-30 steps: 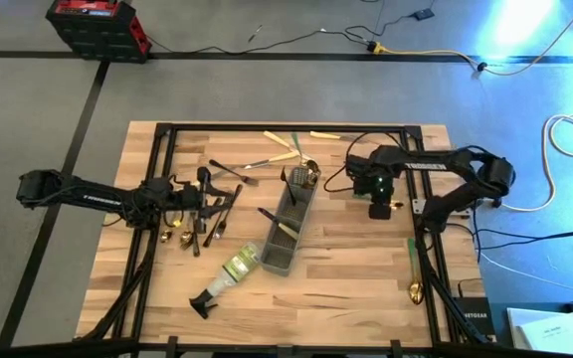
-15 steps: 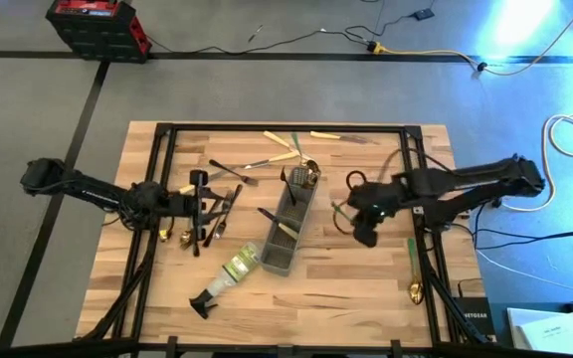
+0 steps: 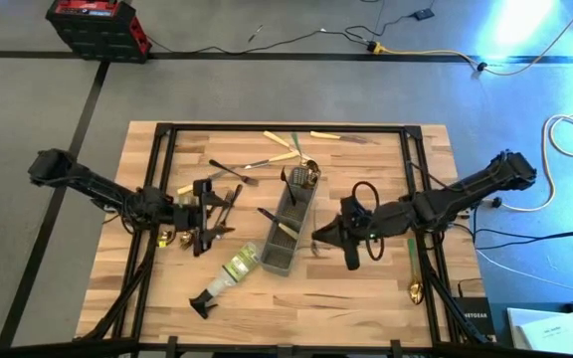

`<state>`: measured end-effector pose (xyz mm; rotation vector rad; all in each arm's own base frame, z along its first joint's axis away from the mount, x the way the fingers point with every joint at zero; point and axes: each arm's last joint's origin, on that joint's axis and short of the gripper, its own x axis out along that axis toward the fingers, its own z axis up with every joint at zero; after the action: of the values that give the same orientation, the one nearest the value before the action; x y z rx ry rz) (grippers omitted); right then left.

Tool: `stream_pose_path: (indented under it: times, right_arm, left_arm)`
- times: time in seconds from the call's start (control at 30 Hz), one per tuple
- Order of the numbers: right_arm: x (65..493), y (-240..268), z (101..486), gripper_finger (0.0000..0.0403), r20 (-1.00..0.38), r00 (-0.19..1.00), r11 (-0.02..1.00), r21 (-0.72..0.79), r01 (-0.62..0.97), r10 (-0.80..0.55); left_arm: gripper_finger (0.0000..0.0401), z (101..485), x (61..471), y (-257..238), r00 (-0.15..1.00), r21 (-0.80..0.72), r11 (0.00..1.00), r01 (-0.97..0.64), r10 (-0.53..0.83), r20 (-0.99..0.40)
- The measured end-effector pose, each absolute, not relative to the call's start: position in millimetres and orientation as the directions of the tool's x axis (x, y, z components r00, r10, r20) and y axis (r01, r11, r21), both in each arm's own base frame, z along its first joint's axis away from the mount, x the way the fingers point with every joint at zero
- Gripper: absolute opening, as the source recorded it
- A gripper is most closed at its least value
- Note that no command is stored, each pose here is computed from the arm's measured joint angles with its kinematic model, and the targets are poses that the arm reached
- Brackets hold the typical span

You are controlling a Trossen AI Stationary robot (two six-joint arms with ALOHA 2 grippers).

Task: Sort silverware
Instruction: Put the spoon into the silverware basket

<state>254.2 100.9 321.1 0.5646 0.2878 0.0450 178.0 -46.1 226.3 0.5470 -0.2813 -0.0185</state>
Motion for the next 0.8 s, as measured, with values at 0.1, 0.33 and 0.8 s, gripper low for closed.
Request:
stream_pose_path:
  times: [0.1,0.33,0.8]
  right_arm:
    - [266,104,319,0.0,-0.202,0.977,0.87,0.491,0.036,0.073]
    - [287,112,318,0.0,-0.041,0.999,0.91,0.414,-0.014,0.034]
    - [299,109,315,0.0,0.028,0.997,0.911,0.41,0.049,-0.067]
  left_arm:
    - [0.0292,231,190,-49,0.965,0.553,0.831,-0.064,-0.091,0.247]
    - [0.0315,240,219,-64,0.969,0.607,0.793,-0.045,-0.113,0.22]
    - [0.0317,240,259,-84,0.981,0.828,0.528,-0.191,0.094,0.167]
